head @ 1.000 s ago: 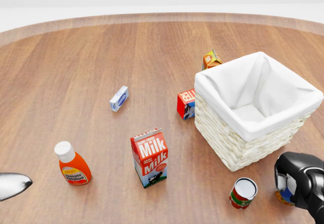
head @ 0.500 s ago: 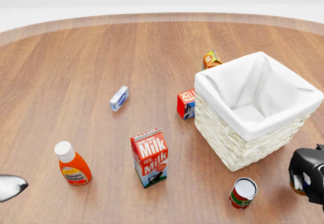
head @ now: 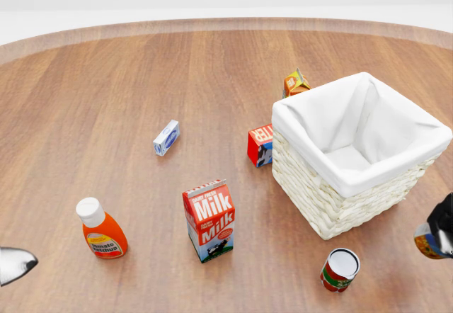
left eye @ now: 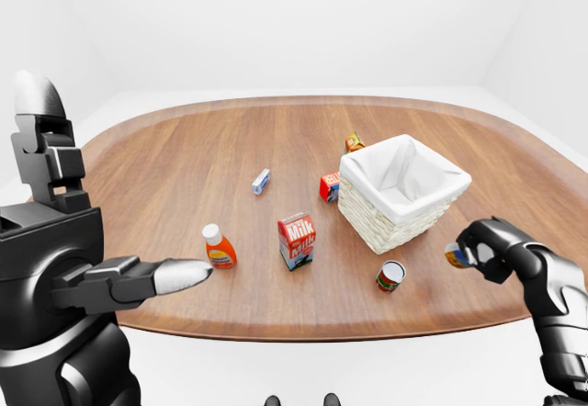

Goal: Pick up the alphabet soup and the tomato sauce, and put them in the basket.

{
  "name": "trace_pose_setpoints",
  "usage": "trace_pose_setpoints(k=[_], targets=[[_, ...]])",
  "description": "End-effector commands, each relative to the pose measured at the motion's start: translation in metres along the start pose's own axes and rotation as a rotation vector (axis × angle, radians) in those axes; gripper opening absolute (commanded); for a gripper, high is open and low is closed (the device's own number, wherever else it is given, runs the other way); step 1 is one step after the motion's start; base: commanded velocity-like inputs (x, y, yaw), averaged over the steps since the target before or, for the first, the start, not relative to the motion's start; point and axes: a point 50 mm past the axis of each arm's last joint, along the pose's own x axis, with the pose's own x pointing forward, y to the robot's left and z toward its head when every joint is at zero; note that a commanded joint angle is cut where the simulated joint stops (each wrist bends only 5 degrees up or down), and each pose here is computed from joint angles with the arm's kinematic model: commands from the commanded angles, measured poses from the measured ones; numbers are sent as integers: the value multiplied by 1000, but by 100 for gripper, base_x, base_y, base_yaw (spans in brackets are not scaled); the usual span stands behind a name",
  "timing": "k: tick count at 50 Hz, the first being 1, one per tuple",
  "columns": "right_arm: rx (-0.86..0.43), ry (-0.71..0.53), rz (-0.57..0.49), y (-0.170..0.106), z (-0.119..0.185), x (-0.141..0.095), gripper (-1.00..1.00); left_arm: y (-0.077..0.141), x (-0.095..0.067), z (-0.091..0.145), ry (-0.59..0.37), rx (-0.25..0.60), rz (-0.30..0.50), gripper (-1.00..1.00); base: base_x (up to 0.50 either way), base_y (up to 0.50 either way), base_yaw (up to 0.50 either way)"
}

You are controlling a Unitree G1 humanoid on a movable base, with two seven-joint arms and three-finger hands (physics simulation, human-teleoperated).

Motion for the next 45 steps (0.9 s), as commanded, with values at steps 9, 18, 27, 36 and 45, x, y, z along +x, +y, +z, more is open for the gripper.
trace_pose_setpoints(k=[9, 18, 27, 36, 45], targets=[[54, -136, -378, -97, -7, -90, -100, 0, -1, 4, -12, -1, 1, 93, 0, 0, 0], [48, -126, -421, -110, -13, -99, -100, 0, 0, 5, -19, -3, 2, 93, 0, 0, 0], [42, -310, -442, -129, 37, -86, -100, -1, 1, 5, -25, -8, 0, 93, 0, 0, 0], [66, -442, -425, -144, 90, -72, -100, 0, 1, 1, -8, -7, 3, 93, 0, 0, 0], [54, -563, -389, -148, 139, -61, -100, 1, 3, 0, -10, -8, 6, 94, 0, 0, 0]])
